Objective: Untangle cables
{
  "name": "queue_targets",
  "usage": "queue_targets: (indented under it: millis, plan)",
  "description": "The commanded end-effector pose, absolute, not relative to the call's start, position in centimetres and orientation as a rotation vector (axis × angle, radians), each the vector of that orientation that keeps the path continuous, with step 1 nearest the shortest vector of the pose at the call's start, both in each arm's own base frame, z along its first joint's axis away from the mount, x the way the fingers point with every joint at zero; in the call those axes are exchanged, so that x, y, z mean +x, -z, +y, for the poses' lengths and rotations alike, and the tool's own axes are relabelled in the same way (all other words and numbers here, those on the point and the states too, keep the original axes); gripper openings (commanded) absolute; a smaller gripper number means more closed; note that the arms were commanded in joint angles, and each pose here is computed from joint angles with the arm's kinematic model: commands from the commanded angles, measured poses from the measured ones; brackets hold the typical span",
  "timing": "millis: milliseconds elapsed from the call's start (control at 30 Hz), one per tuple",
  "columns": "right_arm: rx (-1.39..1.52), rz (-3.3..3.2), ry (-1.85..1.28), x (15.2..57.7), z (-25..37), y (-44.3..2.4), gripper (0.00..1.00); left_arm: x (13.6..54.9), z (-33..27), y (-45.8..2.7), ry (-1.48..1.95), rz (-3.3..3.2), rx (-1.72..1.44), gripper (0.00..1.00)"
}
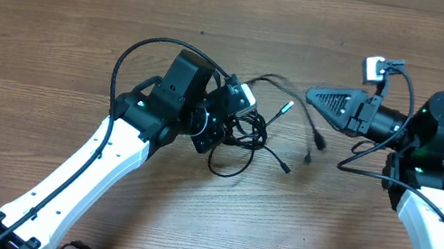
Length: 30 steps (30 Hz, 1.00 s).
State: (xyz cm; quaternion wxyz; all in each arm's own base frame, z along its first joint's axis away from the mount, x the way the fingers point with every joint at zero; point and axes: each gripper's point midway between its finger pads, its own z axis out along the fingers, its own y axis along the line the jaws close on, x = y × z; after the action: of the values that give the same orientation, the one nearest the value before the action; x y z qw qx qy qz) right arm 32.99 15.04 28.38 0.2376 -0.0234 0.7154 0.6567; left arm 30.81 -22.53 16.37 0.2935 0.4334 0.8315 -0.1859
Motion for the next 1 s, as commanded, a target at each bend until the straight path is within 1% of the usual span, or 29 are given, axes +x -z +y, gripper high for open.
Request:
queue_targets:
  millis: [0,33,67,100,267,400,533,600,633,700,767,867,967]
  plan:
    - [-0.053,1.932,-1.763,33.4,14.4,-29.5,0.67,31.0,-22.5,-16.3,0.493,2.227,1.137,0.04]
    - [-0.067,1.930,-1.757,33.4,14.4,-29.4,0.77,31.0,-22.5,-16.3,0.494,2.226,1.137,0.05]
    - [-0.097,1.929,-1.752,33.2,14.6,-29.4,0.90,31.0,-22.5,-16.3,0.494,2.225,1.137,0.04]
    - [-0.119,1.930,-1.748,33.0,14.7,-29.2,1.00,31.0,-22.5,-16.3,0.494,2.226,1.137,0.04]
    - [-0.139,1.988,-1.750,32.2,15.3,-27.4,1.00,31.0,-22.5,-16.4,0.496,2.228,1.129,0.04]
    - [-0.246,2.015,-1.738,31.0,17.0,-26.1,1.00,31.3,-22.7,-16.6,0.507,2.223,1.107,0.04]
    - [-0.257,2.053,-1.682,30.9,18.3,-24.8,1.00,31.1,-23.0,-16.8,0.531,2.211,1.113,0.04]
    - [-0.229,2.095,-1.614,31.2,18.9,-23.7,0.93,31.0,-23.2,-16.9,0.549,2.206,1.117,0.04]
    - [-0.209,2.122,-1.574,31.4,19.0,-22.9,0.86,31.0,-23.2,-16.9,0.549,2.206,1.117,0.04]
    - [-0.154,2.190,-1.478,31.8,19.3,-21.2,0.69,30.9,-23.2,-16.9,0.549,2.207,1.117,0.04]
    - [-0.149,2.211,-1.443,31.8,19.5,-20.7,0.62,31.0,-23.2,-16.9,0.549,2.206,1.117,0.04]
    - [-0.214,2.202,-1.436,31.4,20.3,-20.7,0.61,31.0,-23.2,-16.9,0.554,2.212,1.101,0.04]
    - [-0.236,2.208,-1.432,31.0,20.9,-20.6,0.57,31.2,-23.3,-17.1,0.566,2.222,1.066,0.04]
